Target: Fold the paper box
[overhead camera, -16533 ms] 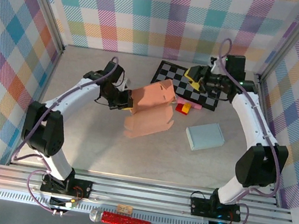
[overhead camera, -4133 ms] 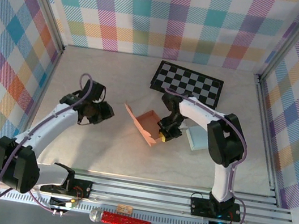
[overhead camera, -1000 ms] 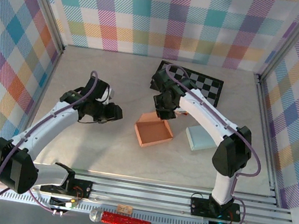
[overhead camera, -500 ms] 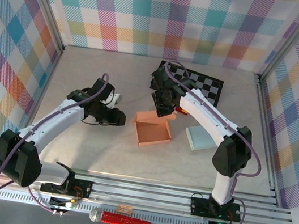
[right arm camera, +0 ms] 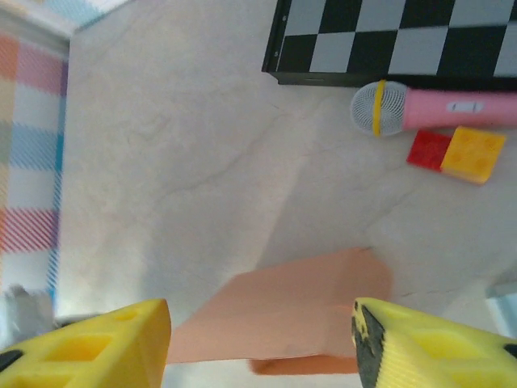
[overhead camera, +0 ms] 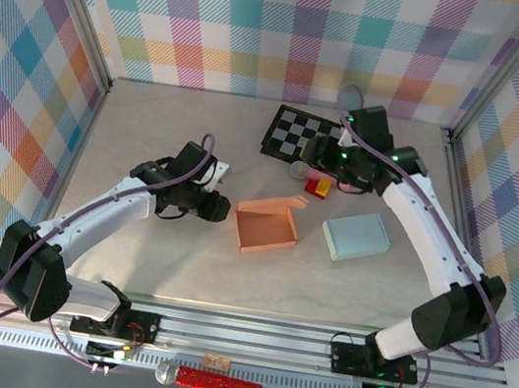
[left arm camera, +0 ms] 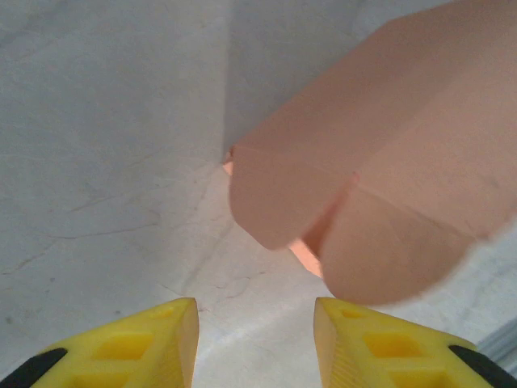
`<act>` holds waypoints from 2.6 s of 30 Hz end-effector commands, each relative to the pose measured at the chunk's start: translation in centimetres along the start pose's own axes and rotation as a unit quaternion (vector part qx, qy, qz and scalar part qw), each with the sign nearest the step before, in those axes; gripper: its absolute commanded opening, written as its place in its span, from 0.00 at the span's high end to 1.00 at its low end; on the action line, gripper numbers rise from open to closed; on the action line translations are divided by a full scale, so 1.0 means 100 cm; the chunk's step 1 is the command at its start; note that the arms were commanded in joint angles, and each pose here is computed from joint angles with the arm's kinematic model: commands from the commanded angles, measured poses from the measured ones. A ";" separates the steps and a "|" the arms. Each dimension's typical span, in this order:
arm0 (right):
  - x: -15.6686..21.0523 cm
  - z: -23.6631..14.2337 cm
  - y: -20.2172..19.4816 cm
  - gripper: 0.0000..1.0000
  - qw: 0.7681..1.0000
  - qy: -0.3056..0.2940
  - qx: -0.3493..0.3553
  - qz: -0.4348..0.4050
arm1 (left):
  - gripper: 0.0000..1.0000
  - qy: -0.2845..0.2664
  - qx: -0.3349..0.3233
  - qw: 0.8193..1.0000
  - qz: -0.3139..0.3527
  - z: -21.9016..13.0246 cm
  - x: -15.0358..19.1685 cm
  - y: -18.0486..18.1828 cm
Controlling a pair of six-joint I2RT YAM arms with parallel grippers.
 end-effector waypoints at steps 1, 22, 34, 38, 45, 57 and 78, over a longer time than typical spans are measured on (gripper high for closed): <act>0.024 0.010 -0.027 0.41 0.985 0.057 -0.007 -0.165 | 0.59 -0.023 -0.019 0.999 0.020 -0.001 -0.020 0.003; 0.080 0.038 -0.085 0.35 0.955 0.088 0.000 -0.282 | 0.60 -0.041 0.030 0.998 0.038 -0.020 0.016 -0.023; 0.081 0.079 -0.083 0.24 0.937 0.106 0.001 -0.334 | 0.57 -0.025 -0.020 0.996 0.078 0.017 -0.007 -0.027; 0.075 0.087 -0.078 0.27 0.937 0.111 0.001 -0.332 | 0.58 -0.016 -0.027 0.996 0.078 0.026 -0.014 -0.025; 0.068 0.094 -0.072 0.34 0.936 0.116 0.015 -0.333 | 0.60 -0.017 -0.050 0.996 0.074 0.030 -0.029 -0.020; 0.070 0.101 -0.064 0.51 0.936 0.135 0.008 -0.324 | 0.70 -0.004 -0.048 0.997 0.060 0.042 -0.034 -0.021; 0.079 0.099 -0.048 0.86 0.955 0.119 0.026 -0.270 | 0.97 -0.025 -0.059 0.998 -0.029 0.056 -0.049 -0.018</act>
Point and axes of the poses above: each hand's point on the last joint's axis, 136 mm out from that joint toward the fingers, its own z axis out along the fingers, its own y axis along the line the jaws close on, x = y × z, the point moved 3 cm from there along -z, back along the fingers, and after that the axes turned 11 degrees about z, right-handed, at the moved point
